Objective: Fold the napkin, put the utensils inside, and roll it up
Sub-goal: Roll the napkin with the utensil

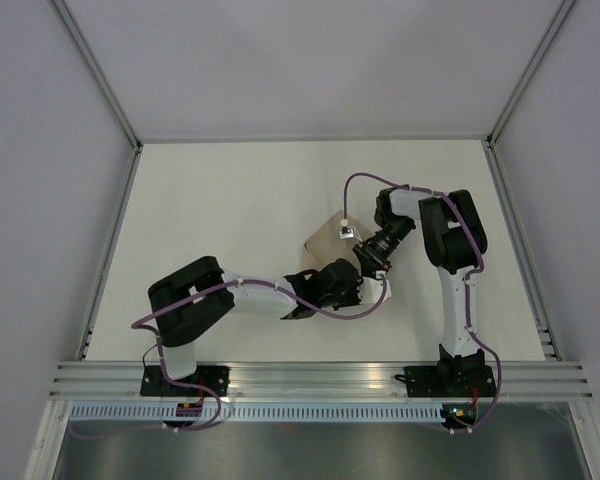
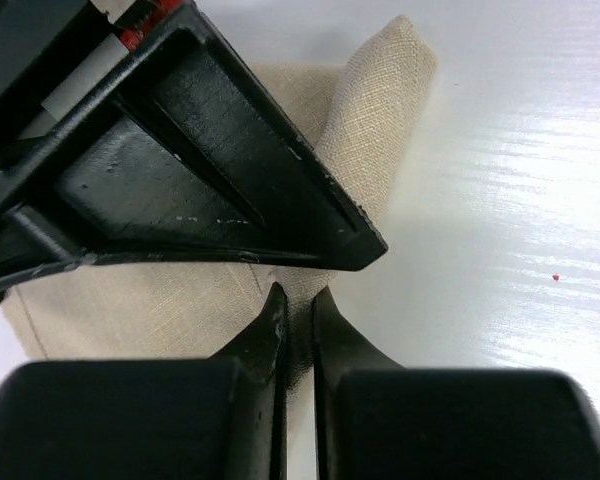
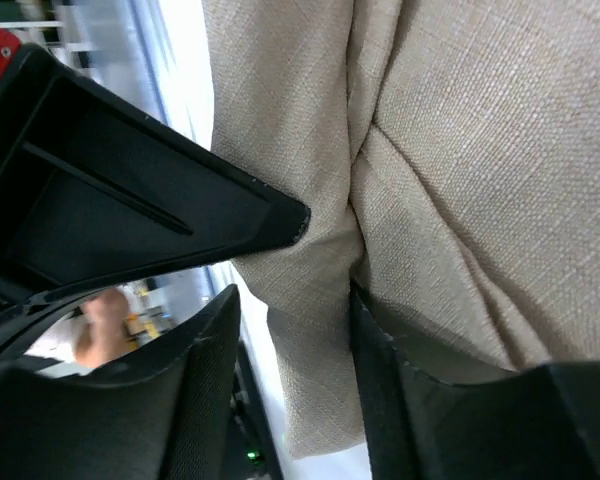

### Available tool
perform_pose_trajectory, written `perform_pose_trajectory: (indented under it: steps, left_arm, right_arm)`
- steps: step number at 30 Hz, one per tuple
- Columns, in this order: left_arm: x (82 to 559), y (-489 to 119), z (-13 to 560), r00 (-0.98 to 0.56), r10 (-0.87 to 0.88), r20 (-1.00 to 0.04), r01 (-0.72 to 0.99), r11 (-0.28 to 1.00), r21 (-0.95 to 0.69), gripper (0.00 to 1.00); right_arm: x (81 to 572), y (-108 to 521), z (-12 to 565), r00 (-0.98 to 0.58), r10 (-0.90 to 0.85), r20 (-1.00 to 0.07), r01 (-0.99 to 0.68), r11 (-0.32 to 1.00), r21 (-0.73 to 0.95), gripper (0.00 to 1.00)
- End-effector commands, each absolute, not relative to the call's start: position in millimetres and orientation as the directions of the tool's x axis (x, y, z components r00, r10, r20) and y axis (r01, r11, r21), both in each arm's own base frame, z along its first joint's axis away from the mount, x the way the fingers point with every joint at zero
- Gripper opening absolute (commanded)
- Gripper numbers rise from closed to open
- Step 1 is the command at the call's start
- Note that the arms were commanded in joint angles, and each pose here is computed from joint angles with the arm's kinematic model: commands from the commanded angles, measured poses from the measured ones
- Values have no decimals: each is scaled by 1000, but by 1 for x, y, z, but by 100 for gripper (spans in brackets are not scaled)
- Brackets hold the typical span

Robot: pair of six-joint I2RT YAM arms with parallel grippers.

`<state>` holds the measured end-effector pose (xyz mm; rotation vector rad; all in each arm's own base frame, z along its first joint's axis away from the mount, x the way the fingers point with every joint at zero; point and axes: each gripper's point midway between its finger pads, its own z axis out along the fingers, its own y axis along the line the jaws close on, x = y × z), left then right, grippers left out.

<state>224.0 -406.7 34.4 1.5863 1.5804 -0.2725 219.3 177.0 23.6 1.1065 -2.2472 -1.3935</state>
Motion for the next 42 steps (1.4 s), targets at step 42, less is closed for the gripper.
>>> perform_pose_trajectory:
  steps: [42]
  left_arm:
    - [175, -366, -47, -571, 766, -295, 615, 162, -772, 2]
  right_arm:
    - [241, 120, 77, -10, -668, -744, -911, 313, -268, 81]
